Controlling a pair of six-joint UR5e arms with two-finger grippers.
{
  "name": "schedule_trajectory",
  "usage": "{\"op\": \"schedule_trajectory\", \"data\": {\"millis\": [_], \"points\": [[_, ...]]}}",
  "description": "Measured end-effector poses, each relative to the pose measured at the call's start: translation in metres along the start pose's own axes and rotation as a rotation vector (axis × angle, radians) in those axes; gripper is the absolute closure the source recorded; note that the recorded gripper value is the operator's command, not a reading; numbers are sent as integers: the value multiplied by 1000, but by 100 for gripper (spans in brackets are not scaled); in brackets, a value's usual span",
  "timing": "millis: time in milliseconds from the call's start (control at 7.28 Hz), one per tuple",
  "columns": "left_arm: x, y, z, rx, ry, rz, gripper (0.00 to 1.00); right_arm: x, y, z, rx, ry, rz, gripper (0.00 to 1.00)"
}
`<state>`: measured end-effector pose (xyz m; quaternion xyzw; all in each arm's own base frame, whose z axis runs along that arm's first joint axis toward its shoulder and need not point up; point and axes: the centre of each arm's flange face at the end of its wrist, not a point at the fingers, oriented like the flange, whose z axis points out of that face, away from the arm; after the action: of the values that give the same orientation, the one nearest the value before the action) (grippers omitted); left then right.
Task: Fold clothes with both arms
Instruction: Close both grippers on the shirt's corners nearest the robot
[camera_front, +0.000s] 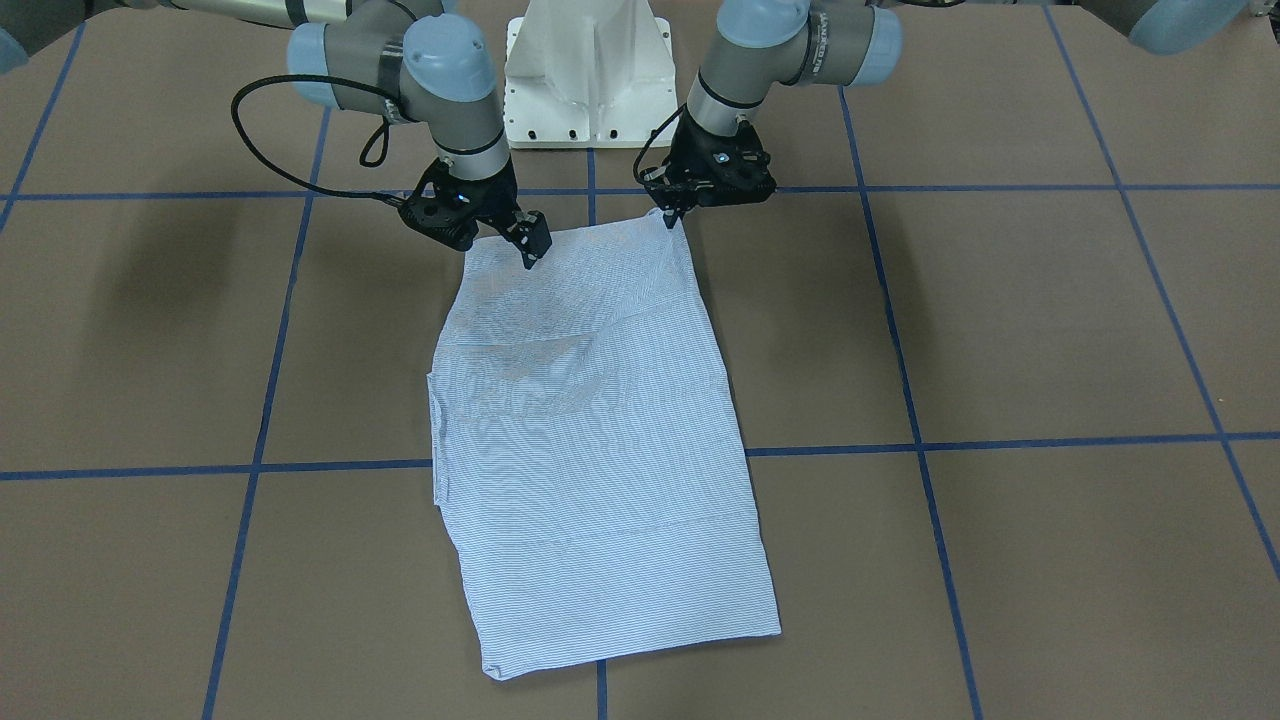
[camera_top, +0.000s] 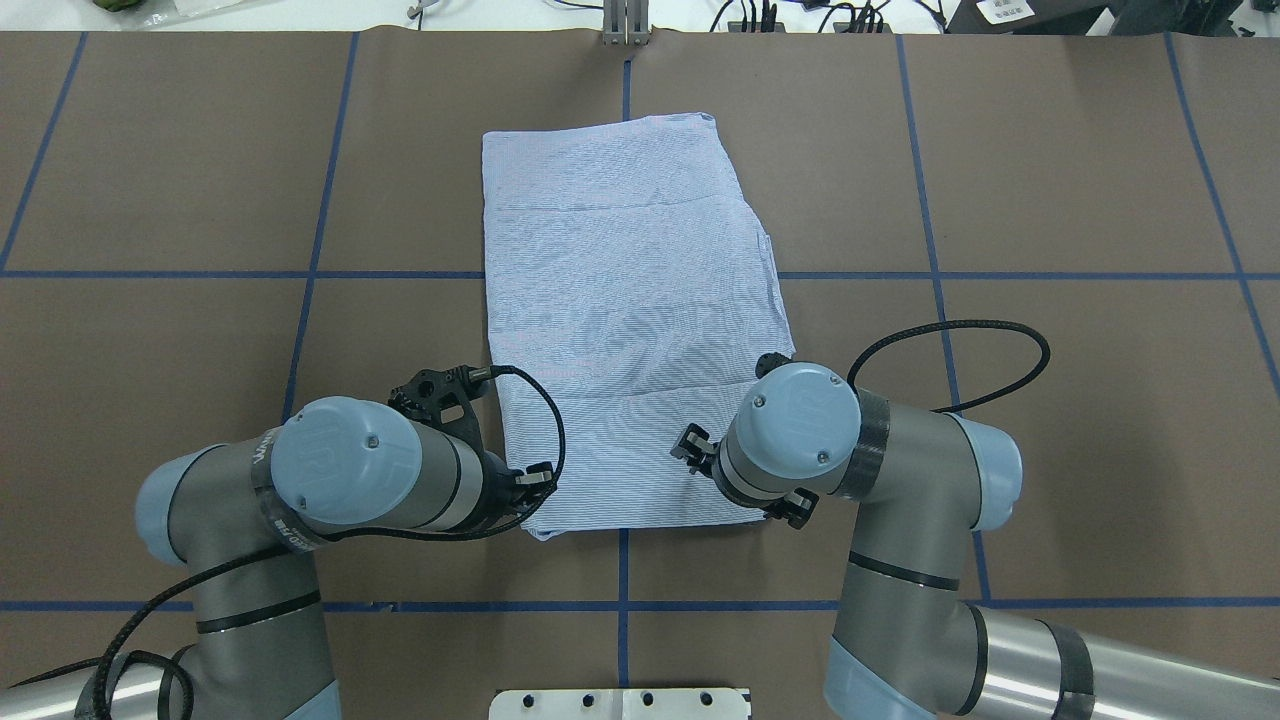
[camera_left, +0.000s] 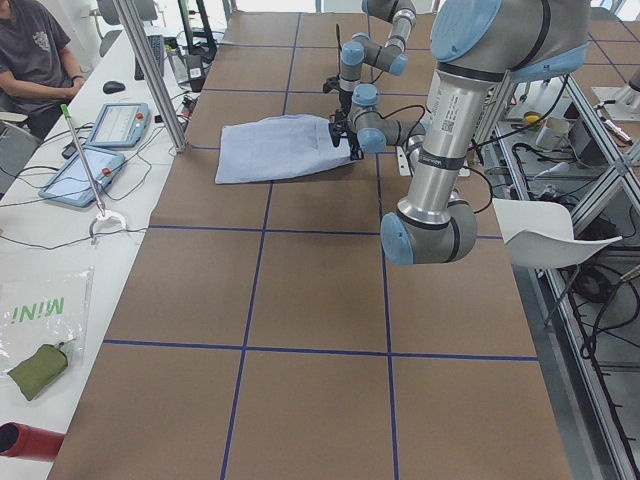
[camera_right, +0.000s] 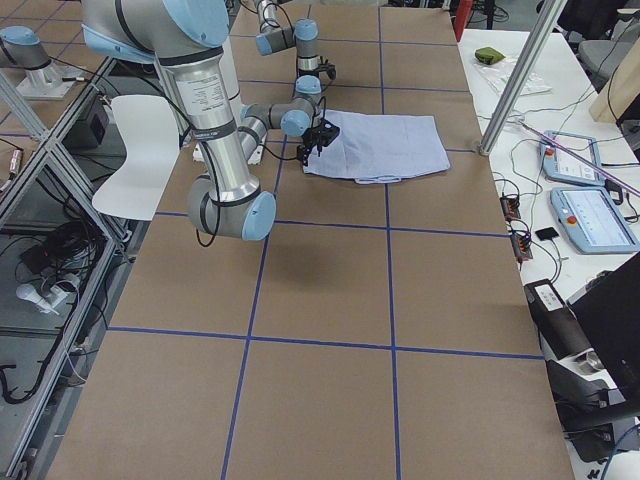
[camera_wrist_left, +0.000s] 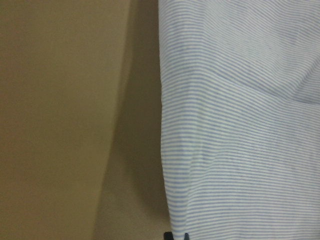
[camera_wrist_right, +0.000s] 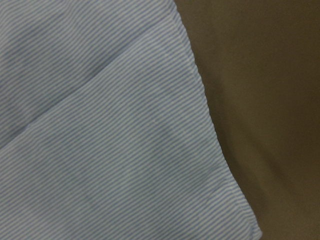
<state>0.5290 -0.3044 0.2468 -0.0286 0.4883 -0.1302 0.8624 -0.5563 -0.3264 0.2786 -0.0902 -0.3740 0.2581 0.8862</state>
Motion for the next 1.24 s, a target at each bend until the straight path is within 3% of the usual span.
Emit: {"op": "schedule_trajectory", "data": {"millis": [1236], "points": [[-1,4,2,-3,-3,3,100,8,6,19,-5,40,-6,0]]}}
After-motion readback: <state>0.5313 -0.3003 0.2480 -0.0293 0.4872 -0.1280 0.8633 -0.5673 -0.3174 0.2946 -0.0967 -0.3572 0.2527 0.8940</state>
